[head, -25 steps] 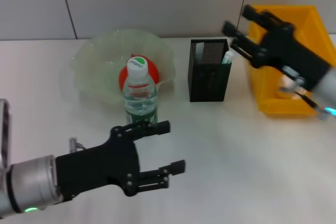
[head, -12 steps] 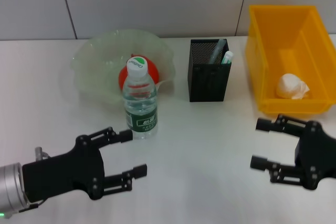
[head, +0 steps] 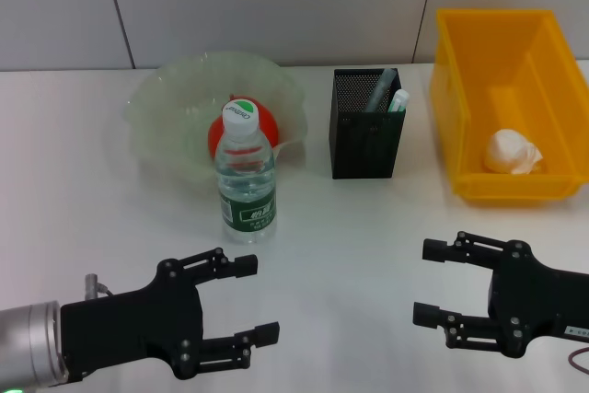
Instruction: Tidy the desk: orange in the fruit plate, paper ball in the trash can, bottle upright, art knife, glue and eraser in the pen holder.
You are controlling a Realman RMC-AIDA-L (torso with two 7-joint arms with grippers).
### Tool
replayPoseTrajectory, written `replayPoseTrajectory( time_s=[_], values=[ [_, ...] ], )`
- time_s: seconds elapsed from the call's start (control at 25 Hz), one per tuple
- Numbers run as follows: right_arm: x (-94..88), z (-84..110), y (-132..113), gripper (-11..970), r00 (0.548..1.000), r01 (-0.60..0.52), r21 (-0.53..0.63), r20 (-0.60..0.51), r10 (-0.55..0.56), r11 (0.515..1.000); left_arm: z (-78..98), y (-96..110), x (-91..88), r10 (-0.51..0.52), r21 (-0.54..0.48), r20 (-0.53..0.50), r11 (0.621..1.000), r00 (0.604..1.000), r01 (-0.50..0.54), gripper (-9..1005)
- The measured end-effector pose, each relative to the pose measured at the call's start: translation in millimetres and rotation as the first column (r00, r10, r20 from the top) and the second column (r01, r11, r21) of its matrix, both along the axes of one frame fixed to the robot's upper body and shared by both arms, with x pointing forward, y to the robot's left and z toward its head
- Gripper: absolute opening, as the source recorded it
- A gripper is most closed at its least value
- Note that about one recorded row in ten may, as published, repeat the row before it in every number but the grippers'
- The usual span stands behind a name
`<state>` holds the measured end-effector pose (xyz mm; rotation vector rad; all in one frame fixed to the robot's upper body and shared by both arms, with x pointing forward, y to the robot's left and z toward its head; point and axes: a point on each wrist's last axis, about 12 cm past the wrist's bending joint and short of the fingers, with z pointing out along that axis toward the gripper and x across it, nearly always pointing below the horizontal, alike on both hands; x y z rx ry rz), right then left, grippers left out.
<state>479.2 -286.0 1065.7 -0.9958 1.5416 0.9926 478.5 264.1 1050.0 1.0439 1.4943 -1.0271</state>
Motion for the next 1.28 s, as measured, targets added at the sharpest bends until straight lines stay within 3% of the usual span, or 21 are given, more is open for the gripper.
replayPoseTrajectory(
  time_s=[1.28],
  values=[
    [-2.5, -9.1, 1.5, 766, 0.999, 0.041, 0.005, 0.001, -0.041, 0.999, 2.7, -3.0, -3.7, -0.034, -0.028, 0.009, 0.999, 0.999, 0.034, 793]
  ],
)
